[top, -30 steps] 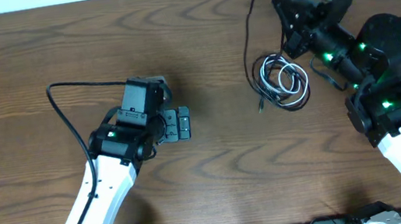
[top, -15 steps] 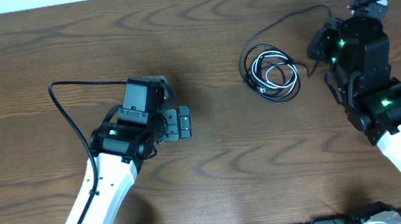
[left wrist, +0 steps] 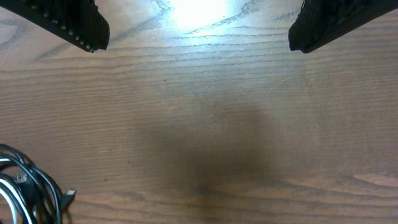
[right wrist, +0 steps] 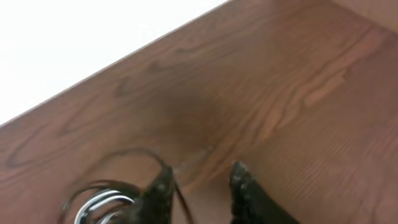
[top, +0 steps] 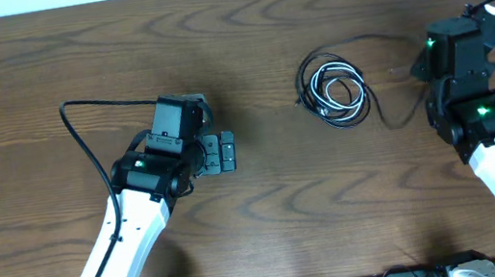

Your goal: Untangle cables

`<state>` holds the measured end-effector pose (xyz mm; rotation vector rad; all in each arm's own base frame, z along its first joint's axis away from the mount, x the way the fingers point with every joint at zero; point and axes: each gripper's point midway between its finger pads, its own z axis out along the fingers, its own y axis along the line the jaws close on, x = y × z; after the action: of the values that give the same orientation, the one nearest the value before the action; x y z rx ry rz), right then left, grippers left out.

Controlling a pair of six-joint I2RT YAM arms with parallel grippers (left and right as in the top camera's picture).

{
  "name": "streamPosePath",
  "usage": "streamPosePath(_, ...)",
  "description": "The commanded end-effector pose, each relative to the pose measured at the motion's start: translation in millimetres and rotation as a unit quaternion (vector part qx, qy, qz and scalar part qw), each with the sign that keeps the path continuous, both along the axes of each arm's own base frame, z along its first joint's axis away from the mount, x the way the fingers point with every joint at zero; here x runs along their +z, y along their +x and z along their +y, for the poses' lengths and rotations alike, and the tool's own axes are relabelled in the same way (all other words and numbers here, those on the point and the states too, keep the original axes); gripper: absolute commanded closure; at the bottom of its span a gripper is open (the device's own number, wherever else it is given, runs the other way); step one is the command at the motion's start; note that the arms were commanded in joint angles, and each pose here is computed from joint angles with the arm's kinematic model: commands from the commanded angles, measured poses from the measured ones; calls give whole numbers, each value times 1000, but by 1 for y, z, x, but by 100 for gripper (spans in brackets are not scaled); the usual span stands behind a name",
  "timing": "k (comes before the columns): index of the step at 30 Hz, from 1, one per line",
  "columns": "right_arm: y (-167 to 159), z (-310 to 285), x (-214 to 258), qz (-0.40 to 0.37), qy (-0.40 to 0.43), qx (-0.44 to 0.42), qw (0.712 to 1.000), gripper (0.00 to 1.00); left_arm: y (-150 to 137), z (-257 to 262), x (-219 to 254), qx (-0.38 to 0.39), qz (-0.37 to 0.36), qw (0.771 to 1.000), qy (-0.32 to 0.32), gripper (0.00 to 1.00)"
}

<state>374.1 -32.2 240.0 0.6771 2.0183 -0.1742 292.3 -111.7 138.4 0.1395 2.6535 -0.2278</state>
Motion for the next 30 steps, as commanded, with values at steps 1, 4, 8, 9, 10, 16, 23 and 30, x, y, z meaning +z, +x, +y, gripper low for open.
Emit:
streamPosePath(1, 15, 33, 3, 1, 8, 118, 993, 57, 3, -2, 4, 5, -4, 1000, -4, 2)
streamPosePath(4, 22, 62, 2, -3, 38, 195, 980, 46, 3, -1, 4, 5, -4, 1000, -4, 2)
streamPosePath(8, 20, 99, -16, 26, 73, 289, 954, 44, 3, -1, 4, 5, -3, 1000, -4, 2)
streamPosePath(9, 19, 107, -24, 39, 80, 308, 947, 44, 3, -1, 4, 5, -3, 1000, -4, 2)
streamPosePath(10, 18, 112, -31, 50, 85, 319, 942, 43, 3, -1, 4, 5, -3, 1000, -4, 2)
streamPosePath(16, 16, 154, -98, 140, 136, 385, 902, 56, 1, -1, 0, 5, 1, 1000, -2, 2)
streamPosePath(23, 39, 169, -146, 162, 144, 346, 913, 65, 0, -1, 0, 5, 2, 1000, -2, 2)
streamPosePath(30, 64, 179, -178, 143, 167, 290, 931, 63, 0, -1, 0, 5, 2, 1000, -2, 2)
